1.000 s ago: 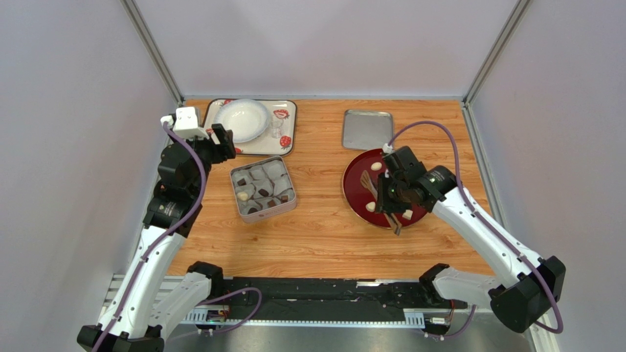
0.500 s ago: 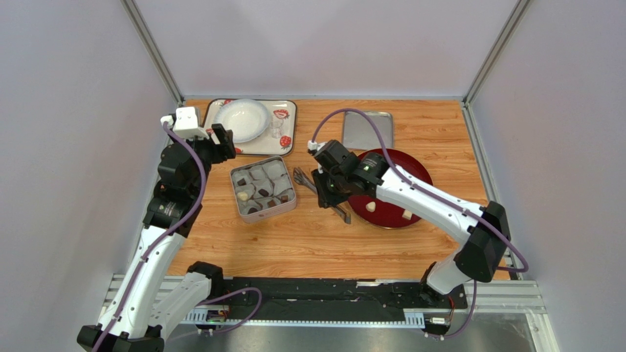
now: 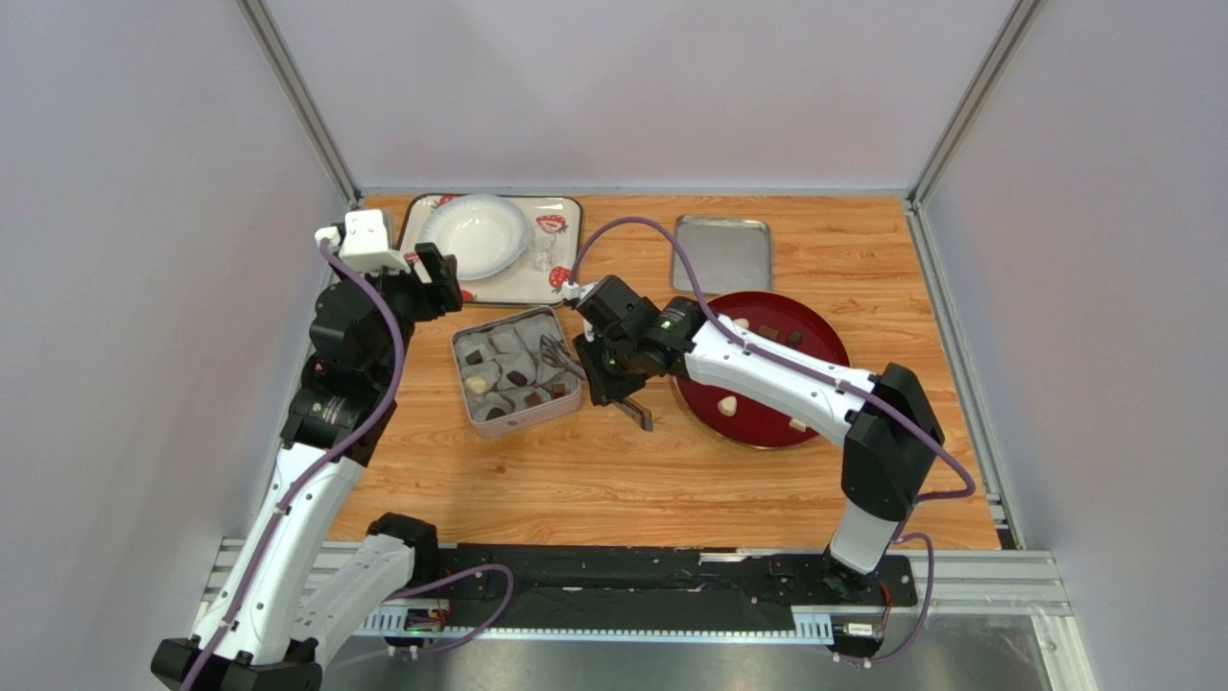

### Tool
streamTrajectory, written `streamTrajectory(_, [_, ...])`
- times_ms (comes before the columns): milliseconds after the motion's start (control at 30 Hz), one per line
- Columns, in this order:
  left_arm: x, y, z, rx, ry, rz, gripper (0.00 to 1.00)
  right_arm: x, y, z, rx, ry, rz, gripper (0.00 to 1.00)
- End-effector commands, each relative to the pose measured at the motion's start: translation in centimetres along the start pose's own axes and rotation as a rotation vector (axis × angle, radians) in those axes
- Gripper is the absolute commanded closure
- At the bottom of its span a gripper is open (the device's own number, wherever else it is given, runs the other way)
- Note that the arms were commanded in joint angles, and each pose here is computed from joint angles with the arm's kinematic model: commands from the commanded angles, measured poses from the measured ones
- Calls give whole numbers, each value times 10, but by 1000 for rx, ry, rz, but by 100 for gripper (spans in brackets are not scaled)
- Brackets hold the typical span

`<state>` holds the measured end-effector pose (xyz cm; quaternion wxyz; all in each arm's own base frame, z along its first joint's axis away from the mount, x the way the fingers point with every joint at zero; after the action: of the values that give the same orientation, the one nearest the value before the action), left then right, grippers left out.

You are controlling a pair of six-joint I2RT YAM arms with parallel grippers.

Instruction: Pack the chocolate

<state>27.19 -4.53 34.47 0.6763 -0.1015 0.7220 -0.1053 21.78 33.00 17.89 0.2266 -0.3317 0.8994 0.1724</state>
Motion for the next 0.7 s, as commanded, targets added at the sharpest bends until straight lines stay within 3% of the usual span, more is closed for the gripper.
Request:
streamTrajectory(0, [-23,-5,-5,18,-59,-19,21,-27,11,5,-42,-79,-33,83])
streamTrajectory(667, [-24,-4,-6,11,-64,-17,21,-34,7,32,-5,-67,-45,71])
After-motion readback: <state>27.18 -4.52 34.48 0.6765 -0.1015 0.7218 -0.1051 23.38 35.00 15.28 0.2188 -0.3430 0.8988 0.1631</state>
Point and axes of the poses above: each gripper's point midway between its finger pads, its own z axis out along the fingers, its own y axis along the line the jaws close on, x = y × z, the point moved 4 cm from there along -z, back along the fingers, and after that the axes turned 8 degrees about -z, right-handed, at the moved point
